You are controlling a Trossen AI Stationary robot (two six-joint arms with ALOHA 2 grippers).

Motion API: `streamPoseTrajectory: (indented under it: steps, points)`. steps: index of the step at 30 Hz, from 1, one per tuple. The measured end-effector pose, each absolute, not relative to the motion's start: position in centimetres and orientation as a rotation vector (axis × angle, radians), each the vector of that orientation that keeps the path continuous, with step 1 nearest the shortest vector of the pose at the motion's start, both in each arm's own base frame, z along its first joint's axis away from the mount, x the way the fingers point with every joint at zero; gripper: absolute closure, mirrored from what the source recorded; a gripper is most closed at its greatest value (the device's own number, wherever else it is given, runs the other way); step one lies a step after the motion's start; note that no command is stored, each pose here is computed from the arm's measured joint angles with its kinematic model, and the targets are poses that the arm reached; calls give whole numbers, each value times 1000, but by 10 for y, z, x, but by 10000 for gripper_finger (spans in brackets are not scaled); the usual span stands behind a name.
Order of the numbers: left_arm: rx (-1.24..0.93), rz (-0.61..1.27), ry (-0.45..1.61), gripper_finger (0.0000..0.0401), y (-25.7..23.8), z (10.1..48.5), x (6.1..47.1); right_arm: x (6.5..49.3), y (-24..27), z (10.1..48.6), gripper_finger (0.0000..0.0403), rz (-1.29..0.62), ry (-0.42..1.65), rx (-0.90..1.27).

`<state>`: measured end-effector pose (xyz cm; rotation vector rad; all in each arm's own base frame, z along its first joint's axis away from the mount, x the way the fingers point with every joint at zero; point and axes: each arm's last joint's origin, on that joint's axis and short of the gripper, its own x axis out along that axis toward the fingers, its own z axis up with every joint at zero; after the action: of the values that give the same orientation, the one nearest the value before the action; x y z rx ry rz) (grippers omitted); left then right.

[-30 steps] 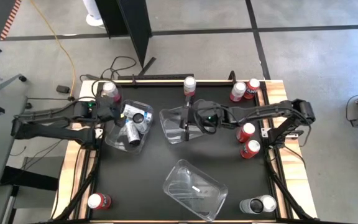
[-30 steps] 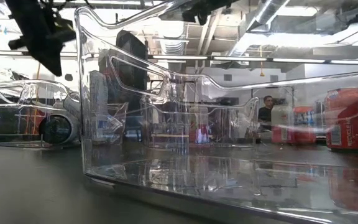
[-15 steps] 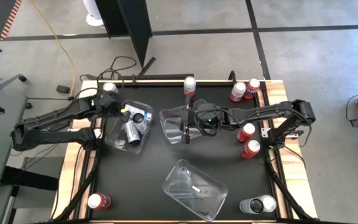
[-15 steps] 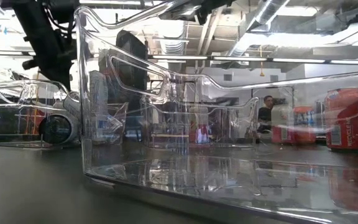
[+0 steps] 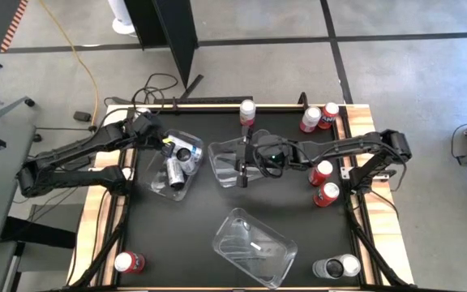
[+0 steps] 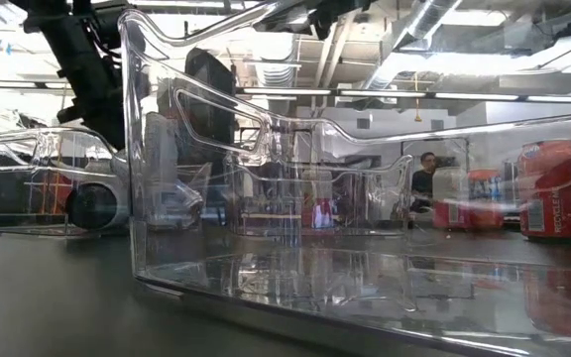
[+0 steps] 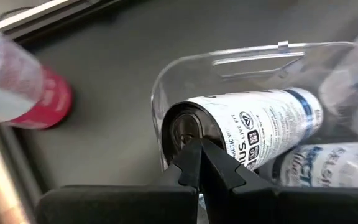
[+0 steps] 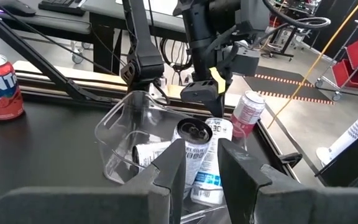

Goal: Sort soda cans
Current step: Put the left black soda can in the top left transparent bin

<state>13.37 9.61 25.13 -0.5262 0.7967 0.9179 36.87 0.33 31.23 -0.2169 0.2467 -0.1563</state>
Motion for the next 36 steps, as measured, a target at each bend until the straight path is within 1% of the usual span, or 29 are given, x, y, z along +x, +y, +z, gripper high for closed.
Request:
streamPoseTrajectory:
  steps: [20,36]
  points:
    - [-551,789,678,401,99,259,144,368,3,311,290,-156,264,-219]
    - [-568,616,575,401,96,267,155,368,3,309,290,-155,282,-221]
